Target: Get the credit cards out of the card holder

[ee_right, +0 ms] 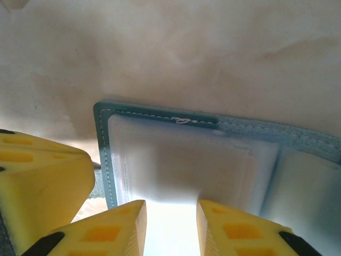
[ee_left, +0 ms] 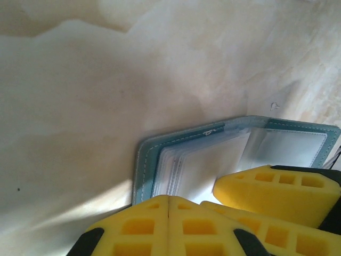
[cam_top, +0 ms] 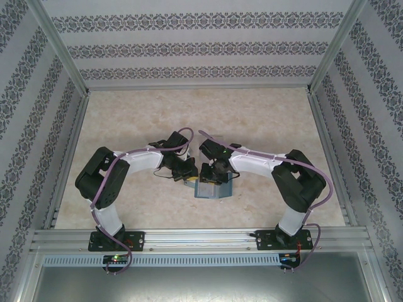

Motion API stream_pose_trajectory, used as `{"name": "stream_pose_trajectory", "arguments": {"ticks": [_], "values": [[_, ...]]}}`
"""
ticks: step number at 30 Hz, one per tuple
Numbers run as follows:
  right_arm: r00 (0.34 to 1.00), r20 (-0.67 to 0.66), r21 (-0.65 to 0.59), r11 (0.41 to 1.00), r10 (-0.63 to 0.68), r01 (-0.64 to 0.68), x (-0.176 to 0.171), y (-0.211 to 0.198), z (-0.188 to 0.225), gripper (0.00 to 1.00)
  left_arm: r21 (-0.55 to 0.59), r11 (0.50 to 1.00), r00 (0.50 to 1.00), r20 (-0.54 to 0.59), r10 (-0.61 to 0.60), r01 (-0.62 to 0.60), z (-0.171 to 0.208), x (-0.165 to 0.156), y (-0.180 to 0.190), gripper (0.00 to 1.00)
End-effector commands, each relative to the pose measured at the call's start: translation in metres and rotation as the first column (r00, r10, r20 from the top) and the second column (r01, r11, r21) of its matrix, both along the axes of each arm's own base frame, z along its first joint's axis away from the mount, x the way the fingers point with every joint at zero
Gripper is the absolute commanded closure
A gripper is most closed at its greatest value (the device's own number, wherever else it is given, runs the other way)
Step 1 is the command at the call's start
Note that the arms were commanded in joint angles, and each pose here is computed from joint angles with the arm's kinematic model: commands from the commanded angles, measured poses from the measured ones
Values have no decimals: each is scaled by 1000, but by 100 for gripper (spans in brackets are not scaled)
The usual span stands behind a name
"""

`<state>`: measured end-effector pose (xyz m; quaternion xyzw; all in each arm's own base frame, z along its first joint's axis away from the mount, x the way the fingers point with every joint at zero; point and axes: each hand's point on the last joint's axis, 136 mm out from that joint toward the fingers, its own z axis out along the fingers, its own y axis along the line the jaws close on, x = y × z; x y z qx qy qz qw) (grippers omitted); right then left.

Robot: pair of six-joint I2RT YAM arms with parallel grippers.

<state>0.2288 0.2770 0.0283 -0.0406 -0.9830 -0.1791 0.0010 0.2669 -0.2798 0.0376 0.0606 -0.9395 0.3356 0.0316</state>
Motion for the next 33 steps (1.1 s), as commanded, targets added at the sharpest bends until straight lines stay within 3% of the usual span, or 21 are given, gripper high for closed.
{"name": "stream_pose_trajectory", "arguments": {"ticks": [1,13,33], "values": [[1000,-2,-46,999,-6,6,0,0,-3,68,2,999,999,-4,-33,33,-5,-7,-2,100],[1000,4,-185,983,18,-17,-6,-19,-5,60,2,999,999,-9,-37,38,-4,-11,0,100],[998,7,-263,963,55,-51,-8,-26,-2,47,2,999,999,-8,-33,33,-2,-9,-1,100]]}}
